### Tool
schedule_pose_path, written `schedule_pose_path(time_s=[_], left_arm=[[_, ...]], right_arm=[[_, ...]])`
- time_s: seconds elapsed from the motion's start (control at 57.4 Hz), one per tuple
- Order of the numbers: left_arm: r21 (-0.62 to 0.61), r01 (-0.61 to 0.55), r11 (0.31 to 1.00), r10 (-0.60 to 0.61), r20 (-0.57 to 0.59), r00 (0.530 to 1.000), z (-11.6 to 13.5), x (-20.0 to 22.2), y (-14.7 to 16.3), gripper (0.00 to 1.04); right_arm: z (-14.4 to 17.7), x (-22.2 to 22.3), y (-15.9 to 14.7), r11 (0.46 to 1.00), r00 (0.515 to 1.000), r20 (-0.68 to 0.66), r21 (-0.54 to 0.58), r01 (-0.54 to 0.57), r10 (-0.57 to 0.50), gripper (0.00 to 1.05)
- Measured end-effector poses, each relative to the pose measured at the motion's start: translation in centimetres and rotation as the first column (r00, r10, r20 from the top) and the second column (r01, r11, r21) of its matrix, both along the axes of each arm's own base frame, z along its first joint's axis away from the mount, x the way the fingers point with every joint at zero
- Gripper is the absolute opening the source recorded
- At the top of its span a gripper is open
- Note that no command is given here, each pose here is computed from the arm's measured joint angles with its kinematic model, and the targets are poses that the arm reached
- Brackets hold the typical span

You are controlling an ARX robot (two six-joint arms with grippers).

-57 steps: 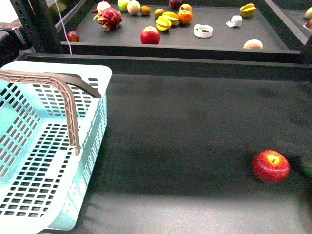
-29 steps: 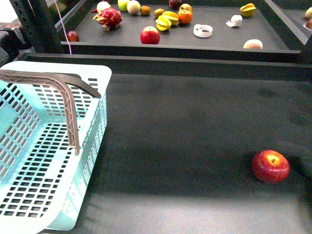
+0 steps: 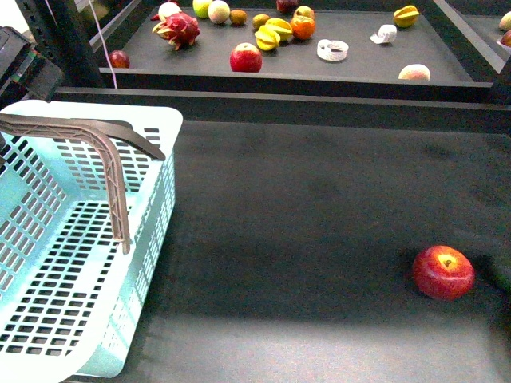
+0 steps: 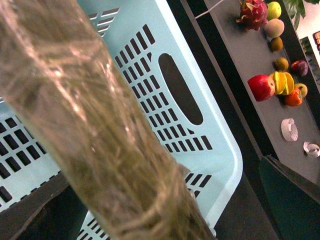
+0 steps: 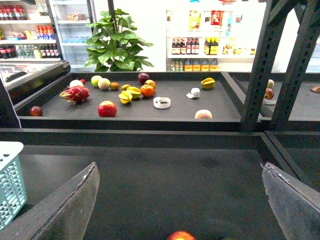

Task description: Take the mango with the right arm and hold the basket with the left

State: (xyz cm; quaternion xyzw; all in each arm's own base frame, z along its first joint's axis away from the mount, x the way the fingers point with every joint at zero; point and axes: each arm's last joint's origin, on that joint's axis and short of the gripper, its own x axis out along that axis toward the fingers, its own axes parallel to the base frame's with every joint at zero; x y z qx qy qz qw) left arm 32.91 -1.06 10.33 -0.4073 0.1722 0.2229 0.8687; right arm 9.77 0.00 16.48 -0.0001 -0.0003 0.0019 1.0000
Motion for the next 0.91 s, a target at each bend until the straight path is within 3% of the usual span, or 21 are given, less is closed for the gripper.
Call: schedule_pose_path(time_s=[0.122, 0.523, 0.662, 0.697, 0.906], left_arm=[[-0.027, -0.020, 0.999, 0.020, 0.011, 1.000, 0.0, 0.2, 0.4, 0.98], [-0.089, -0.031, 0.996, 0.035, 0.043, 0.998, 0.2, 0.1, 0.5, 0.28], [-0.131, -0.005, 0.991, 0.015, 0.071, 0.997, 1.0, -0.7, -0.1, 0.10], [-0.077, 0.033, 0.996, -0.028, 0.064, 0.998, 1.2, -1.0, -0.3, 0.09], [-0.035, 0.129, 0.991, -0.124, 0.118, 0.985, 3.2, -2.7, -1.7, 0.09]], right_arm=[[0.0, 0.0, 0.0, 1.000, 1.000, 0.000, 0.000, 0.000, 0.000, 0.97], [0.0, 0.0, 0.0, 1.000, 1.000, 0.000, 0.000, 0.000, 0.000, 0.97], [0.0, 0.0, 0.0, 1.000, 1.000, 0.000, 0.000, 0.000, 0.000, 0.97], [0.0, 0.0, 0.0, 1.000, 1.000, 0.000, 0.000, 0.000, 0.000, 0.97], [0.0, 0.0, 0.0, 1.000, 1.000, 0.000, 0.000, 0.000, 0.000, 0.97]])
